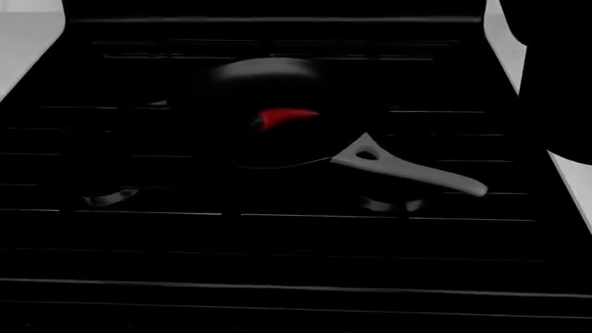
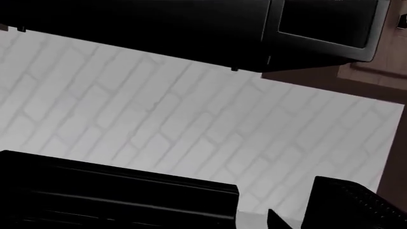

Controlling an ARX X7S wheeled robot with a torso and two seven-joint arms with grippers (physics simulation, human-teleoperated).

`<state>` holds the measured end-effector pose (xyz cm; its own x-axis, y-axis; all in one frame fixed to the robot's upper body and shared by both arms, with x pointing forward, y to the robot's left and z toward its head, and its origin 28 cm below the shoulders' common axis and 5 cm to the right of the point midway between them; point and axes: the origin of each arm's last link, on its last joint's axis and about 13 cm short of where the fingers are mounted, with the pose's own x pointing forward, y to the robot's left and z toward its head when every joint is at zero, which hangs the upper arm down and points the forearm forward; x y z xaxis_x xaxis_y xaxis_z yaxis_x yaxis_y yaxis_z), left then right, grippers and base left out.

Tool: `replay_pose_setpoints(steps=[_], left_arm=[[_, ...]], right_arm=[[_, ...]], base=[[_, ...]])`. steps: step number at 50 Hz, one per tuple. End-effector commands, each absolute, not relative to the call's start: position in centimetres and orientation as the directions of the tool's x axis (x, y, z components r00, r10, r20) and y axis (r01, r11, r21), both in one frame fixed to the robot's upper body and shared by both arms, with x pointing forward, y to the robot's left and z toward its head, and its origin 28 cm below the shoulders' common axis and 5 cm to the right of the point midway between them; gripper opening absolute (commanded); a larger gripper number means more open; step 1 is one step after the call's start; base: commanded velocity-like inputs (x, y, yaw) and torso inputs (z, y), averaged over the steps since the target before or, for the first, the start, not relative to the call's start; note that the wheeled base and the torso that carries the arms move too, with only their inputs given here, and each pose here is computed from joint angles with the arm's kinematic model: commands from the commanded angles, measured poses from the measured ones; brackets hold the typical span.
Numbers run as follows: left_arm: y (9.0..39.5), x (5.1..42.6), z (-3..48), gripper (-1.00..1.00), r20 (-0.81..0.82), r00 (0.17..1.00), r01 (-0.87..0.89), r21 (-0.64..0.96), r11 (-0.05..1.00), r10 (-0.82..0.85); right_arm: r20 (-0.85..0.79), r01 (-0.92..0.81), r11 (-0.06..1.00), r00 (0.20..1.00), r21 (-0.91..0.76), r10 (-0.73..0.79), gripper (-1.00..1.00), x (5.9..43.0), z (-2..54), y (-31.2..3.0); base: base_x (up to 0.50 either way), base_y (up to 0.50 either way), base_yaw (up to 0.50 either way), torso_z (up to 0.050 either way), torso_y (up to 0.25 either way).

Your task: Pick the chili pepper from the pan and place it on the plate.

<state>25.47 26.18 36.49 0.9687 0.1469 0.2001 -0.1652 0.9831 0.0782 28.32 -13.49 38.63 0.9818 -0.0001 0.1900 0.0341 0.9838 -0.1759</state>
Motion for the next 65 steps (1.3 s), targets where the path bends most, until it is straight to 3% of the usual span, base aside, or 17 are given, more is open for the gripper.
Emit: replay_pose_setpoints(steps=[1, 37, 47, 55, 65], left_arm=[[26.2, 25.5, 36.8, 1.00, 0.214, 0.967, -0.152, 0.048, 0.987, 0.139], [26.1, 25.4, 36.6, 1.00, 0.204, 0.969, -0.153, 0.048, 0.987, 0.140], [26.4, 25.4, 36.4, 1.00, 0.201, 0.969, -0.158, 0.042, 0.987, 0.147], [26.6, 25.8, 36.2, 1.00, 0.193, 0.968, -0.171, 0.039, 0.984, 0.160], [26.7, 26.3, 35.9, 1.00, 0.182, 0.965, -0.198, 0.046, 0.979, 0.186]], right_arm=[[0.203, 0.016, 0.987, 0.979, -0.162, 0.017, 1.00, 28.3, 39.0, -13.3], [0.174, -0.003, 0.986, 0.984, -0.166, 0.032, 1.00, 28.0, 38.3, -13.6], [0.141, -0.013, 0.976, 0.989, -0.216, 0.044, 1.00, 27.8, 38.5, -13.6], [0.046, -0.161, 0.904, 0.980, -0.396, 0.194, 1.00, 28.5, 39.5, -12.8], [-0.115, -0.359, 0.726, 0.924, -0.586, 0.364, 1.00, 32.1, 41.7, -12.8]], base=[[0.40, 0.00, 0.00, 0.000, 0.000], [0.39, 0.00, 0.00, 0.000, 0.001], [0.02, 0.00, 0.00, 0.000, 0.001], [0.00, 0.00, 0.00, 0.000, 0.000], [0.00, 0.00, 0.00, 0.000, 0.000]])
